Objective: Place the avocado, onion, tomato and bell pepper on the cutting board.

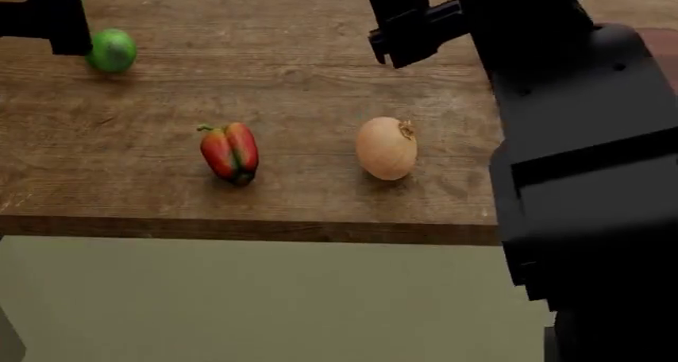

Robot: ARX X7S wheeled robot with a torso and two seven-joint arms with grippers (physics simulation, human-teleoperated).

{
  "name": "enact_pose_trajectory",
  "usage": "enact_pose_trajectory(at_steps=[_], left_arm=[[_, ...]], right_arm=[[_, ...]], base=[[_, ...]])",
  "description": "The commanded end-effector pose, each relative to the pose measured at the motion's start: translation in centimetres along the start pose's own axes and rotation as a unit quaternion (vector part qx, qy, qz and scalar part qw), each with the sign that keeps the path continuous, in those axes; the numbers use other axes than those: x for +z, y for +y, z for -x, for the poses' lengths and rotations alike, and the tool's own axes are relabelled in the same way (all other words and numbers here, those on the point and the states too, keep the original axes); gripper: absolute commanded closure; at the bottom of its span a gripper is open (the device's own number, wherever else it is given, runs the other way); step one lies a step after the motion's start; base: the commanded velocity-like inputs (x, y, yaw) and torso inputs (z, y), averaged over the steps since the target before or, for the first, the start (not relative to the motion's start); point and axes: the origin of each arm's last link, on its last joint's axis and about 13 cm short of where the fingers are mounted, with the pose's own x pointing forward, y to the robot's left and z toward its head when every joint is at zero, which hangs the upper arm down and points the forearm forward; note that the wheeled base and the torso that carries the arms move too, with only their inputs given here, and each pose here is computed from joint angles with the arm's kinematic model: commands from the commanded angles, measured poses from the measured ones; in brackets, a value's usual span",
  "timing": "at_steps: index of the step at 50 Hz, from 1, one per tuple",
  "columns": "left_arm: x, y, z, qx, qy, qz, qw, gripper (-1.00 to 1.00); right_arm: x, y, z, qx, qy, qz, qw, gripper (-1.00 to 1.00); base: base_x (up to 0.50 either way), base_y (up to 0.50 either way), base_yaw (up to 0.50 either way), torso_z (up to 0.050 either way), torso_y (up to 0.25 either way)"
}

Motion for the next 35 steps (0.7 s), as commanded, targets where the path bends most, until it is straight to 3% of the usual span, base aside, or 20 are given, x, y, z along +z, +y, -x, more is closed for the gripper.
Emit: enact_pose_trajectory(at_steps=[1,4,5,12,35], left_arm=[[5.8,1.5,-2.7,0.009,0.002,-0.016,1.000,-1.00],[6.5,1.5,-3.1,0.009,0.006,-0.025,1.000,-1.00],[6.8,1.5,-3.2,0.011,-0.003,-0.046,0.999,-1.00],[8.1,1.4,-3.3,0.005,-0.003,-0.046,0.999,-1.00],[7.2,1.5,-3.1,0.005,-0.001,-0.040,0.999,-1.00]], right_arm=[[4.6,-2.1,-2.3,0.009,-0.007,0.005,1.000,-1.00],[4.8,-2.3,-2.8,0.013,-0.005,0.000,1.000,-1.00],[4.9,-2.4,-2.9,0.011,-0.001,0.002,1.000,-1.00],[4.9,-2.4,-3.1,0.014,0.003,0.011,1.000,-1.00],[4.0,-1.7,-2.6,0.035,0.007,-0.002,0.999,-1.00]], base=[[0.00,0.00,0.00,0.000,0.000],[0.00,0.00,0.00,0.000,0.000],[0.00,0.00,0.00,0.000,0.000],[0.38,0.22,0.00,0.000,0.000],[0.42,0.39,0.00,0.000,0.000]])
